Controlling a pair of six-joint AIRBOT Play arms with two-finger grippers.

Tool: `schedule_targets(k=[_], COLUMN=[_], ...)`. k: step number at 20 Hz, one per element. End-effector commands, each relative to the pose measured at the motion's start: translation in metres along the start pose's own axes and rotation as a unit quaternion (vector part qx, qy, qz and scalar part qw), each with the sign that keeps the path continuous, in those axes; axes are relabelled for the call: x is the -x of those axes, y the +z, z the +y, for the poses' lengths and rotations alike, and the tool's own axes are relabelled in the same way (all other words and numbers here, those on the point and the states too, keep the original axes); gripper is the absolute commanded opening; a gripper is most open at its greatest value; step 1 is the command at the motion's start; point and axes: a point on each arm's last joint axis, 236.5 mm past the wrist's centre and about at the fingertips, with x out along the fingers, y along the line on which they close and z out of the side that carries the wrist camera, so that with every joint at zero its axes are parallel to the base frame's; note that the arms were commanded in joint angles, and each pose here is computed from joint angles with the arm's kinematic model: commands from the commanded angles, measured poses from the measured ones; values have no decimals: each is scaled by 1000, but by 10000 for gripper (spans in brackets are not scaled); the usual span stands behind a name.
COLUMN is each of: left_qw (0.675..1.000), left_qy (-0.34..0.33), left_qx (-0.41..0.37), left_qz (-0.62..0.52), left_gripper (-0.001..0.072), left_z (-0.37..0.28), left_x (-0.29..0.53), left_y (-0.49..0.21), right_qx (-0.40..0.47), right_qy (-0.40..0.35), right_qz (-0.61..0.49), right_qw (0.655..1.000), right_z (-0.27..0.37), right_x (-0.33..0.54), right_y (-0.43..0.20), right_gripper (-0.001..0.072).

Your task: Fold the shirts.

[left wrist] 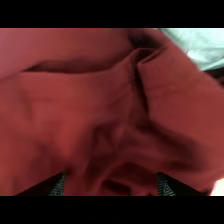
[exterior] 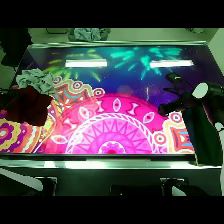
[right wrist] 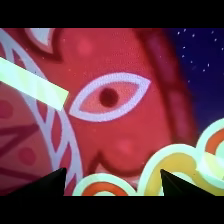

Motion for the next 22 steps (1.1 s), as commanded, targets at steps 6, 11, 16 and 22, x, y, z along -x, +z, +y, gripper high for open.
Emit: schedule_targets(k=[6,11,16,22], left_qw=[998,996,953,817], left_qy=[-19,-62,-178,-312], left_qx=[-50,-65,-148,-314], left_qz=[43,8,-196,-370], left_gripper=[344,29,29,29], left_z=[-7,-39,-162,-297], left_x=[-59,-11,192,436], left_y=[-16,-5,11,-145], right_qx=[-24,-15,35,71], right_qy=[54,58,38,-30], right_qz=[-29,-19,-59,-158], right_qw=[998,998,997,984], right_z=[25,27,27,31], right_x=[1,5,42,136], right_y=[14,11,28,46], right_gripper=[672,671,671,671])
